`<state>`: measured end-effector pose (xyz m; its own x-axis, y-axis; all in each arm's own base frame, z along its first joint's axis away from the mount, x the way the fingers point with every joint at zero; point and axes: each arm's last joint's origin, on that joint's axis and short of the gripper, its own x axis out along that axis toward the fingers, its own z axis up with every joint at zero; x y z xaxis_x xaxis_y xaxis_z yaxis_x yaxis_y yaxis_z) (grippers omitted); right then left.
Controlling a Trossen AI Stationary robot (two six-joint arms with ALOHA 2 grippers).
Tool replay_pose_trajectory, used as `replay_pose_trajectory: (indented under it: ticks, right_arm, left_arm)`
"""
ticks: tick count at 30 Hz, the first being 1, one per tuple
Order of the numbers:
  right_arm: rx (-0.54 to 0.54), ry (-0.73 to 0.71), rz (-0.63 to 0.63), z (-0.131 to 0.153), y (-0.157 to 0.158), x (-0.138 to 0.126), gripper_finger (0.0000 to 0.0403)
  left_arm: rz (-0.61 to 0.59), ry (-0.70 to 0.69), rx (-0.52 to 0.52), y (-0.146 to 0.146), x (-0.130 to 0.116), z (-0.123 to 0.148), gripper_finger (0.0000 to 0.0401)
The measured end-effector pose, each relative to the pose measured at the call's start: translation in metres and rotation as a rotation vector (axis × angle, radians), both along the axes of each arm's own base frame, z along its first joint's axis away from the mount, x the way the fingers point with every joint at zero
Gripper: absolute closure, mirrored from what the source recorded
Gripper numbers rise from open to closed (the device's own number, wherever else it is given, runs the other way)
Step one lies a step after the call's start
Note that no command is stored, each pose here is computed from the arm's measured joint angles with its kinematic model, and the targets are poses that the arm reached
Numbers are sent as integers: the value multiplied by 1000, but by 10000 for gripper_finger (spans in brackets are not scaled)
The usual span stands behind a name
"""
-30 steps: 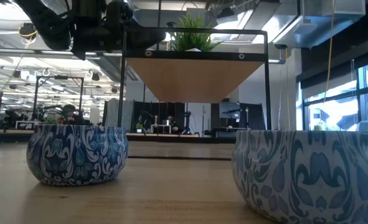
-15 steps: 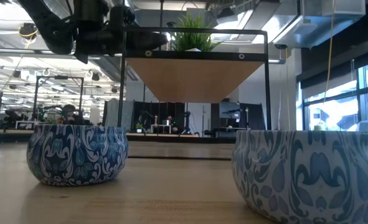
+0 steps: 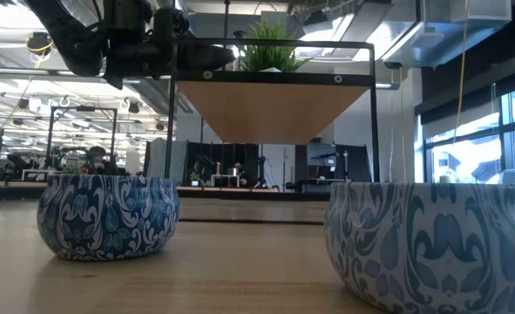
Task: Pick & Place candle stick holders
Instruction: Put the left candle holder on the shelf
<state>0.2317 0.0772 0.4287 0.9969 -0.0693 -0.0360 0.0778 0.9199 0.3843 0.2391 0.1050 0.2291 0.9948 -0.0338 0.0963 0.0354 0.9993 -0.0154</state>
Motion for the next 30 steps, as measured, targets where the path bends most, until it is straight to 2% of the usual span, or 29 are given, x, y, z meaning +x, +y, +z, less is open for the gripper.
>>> replay_pose_trajectory:
  ticks: [20,27,30]
  right_arm:
    - [0,0,-3,0,0,0,231]
    - [0,0,-3,0,0,0,231]
    - [0,0,-3,0,0,0,231]
  left_arm:
    - [10,4,-18,0,0,0,379]
    - [115,2,-39,3,0,-1,379]
    - [119,2,-39,3,0,-1,379]
